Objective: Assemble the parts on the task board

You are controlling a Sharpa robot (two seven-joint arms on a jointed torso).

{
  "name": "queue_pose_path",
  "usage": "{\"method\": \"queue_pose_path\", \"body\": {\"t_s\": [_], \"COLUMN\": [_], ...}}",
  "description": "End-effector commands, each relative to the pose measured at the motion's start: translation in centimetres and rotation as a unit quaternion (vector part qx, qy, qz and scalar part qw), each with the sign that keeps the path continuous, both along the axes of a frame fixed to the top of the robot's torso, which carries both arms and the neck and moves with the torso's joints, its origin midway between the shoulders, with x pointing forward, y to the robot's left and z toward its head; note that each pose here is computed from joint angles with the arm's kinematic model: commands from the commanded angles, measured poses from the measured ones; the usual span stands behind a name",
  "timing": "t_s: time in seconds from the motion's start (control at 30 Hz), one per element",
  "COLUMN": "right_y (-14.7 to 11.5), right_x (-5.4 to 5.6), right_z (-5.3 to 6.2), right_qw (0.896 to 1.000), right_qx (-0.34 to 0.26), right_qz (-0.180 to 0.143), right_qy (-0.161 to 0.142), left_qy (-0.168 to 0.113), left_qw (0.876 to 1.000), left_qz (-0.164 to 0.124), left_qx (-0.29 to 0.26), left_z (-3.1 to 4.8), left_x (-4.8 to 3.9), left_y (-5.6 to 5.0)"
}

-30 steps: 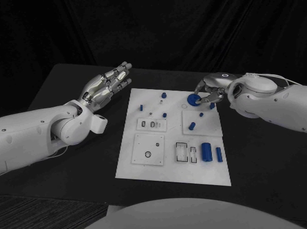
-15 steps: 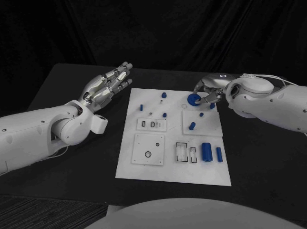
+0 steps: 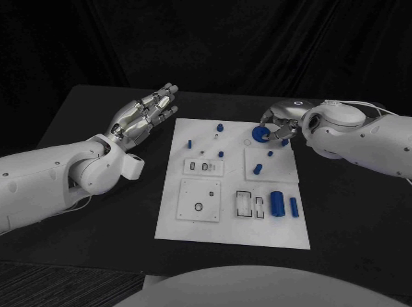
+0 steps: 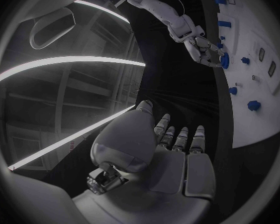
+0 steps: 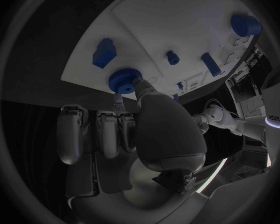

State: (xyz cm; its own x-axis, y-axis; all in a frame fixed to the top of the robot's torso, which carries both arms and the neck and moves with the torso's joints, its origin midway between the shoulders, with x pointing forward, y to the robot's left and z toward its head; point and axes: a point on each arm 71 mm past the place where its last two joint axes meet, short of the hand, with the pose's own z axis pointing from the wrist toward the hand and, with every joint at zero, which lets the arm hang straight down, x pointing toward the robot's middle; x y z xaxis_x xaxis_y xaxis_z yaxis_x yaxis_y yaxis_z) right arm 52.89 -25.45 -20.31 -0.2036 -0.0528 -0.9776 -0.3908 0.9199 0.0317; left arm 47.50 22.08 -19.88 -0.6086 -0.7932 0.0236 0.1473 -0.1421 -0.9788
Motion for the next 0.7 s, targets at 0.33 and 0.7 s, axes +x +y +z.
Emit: {"method": "queue_pose_path", "body": {"t_s": [0.33, 0.7], "right_y": [0.0, 1.1], "right_x": [-0.2, -0.9], "right_z": [-0.4, 1.3], "right_qw": [1.0, 0.999], "right_qx": [0.0, 0.024], "right_qz": [0.003, 0.023], "right_qy": [-0.002, -0.033], "left_qy": [-0.05, -0.046], "left_qw": [0.998, 0.998], "left_qz": [-0.01, -0.009], "left_qx": [-0.046, -0.042], "left_z": [1.0, 0.97], "left_x": [-0.23, -0.32], "left_y": [-0.1, 0.2]}}
